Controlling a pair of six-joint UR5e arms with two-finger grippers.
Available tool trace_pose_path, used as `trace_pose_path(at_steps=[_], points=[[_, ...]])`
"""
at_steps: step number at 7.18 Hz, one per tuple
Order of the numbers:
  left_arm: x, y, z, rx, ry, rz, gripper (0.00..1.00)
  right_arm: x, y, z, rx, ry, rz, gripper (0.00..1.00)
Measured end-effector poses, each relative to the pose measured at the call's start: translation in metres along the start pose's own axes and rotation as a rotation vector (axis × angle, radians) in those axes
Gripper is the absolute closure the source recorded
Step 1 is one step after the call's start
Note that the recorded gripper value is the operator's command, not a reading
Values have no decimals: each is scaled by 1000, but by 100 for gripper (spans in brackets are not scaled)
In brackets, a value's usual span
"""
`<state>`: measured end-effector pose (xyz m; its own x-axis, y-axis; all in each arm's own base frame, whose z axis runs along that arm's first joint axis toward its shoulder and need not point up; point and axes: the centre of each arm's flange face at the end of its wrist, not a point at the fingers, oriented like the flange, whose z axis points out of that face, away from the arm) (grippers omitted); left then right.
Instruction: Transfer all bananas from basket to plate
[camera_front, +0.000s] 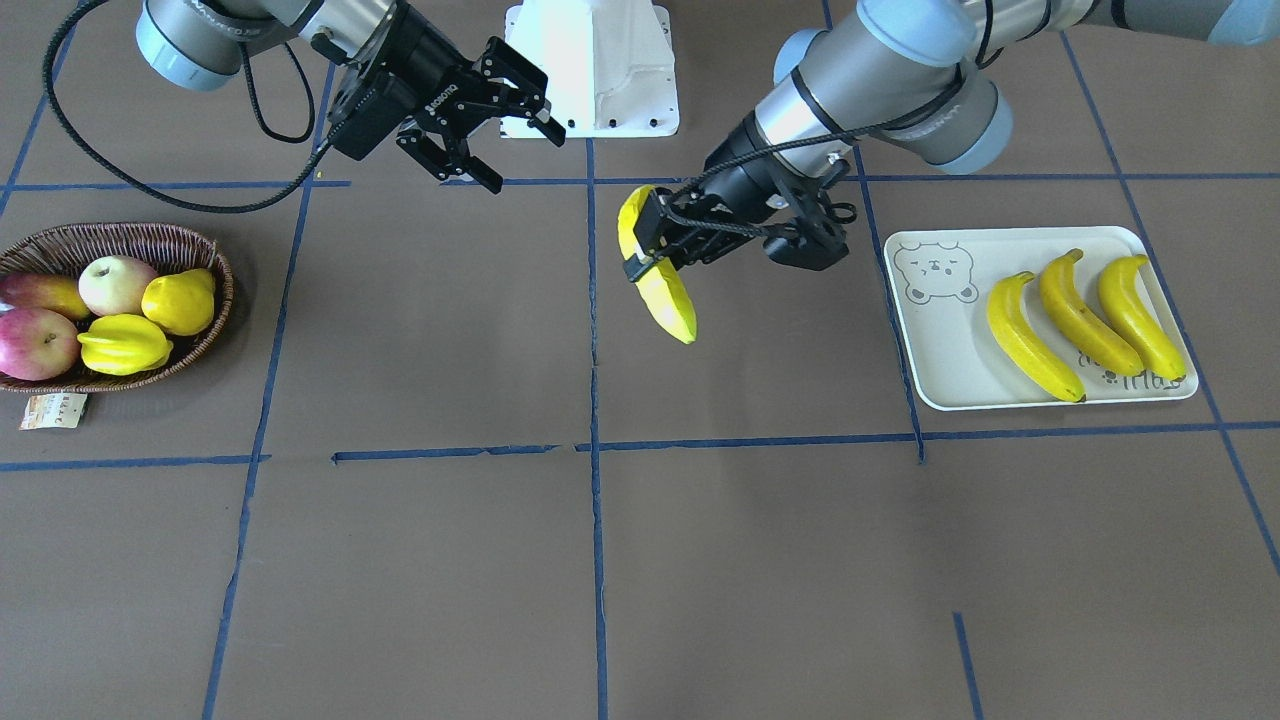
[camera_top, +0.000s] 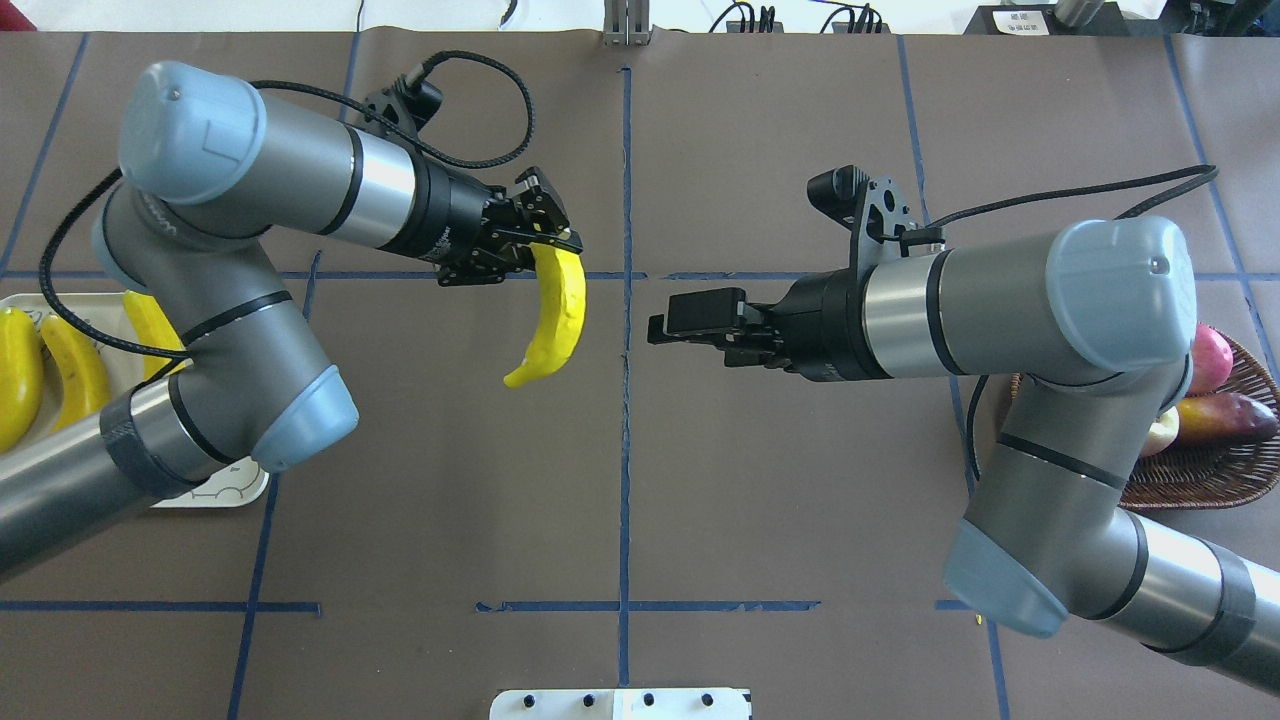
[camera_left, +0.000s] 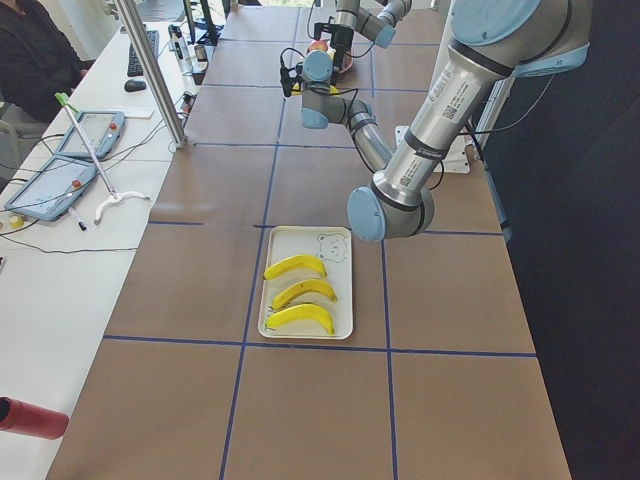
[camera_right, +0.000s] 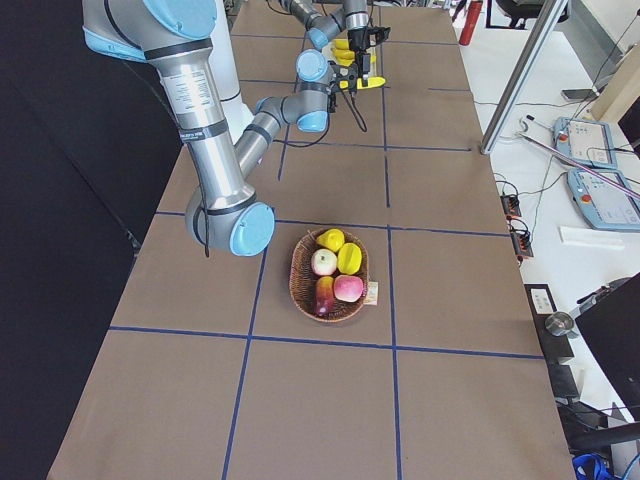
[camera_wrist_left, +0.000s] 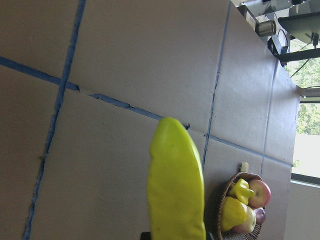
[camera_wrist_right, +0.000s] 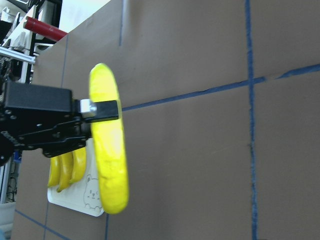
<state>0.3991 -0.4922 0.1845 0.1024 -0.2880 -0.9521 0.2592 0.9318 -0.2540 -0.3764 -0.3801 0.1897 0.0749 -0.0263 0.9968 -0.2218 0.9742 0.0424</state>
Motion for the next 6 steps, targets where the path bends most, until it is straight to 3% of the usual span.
trace_pose_path(at_steps=[2,4,6], points=[[-64,-36,-39,74,-231,70,100,62,-38,-35,11,150,-32,0],[-141,-58,-56,102,-443,76,100,148,-67,-75,-14,364,-170,0],[-206,-67,-56,110,-566,40,100,200,-95,-108,-74,545,-283,0]])
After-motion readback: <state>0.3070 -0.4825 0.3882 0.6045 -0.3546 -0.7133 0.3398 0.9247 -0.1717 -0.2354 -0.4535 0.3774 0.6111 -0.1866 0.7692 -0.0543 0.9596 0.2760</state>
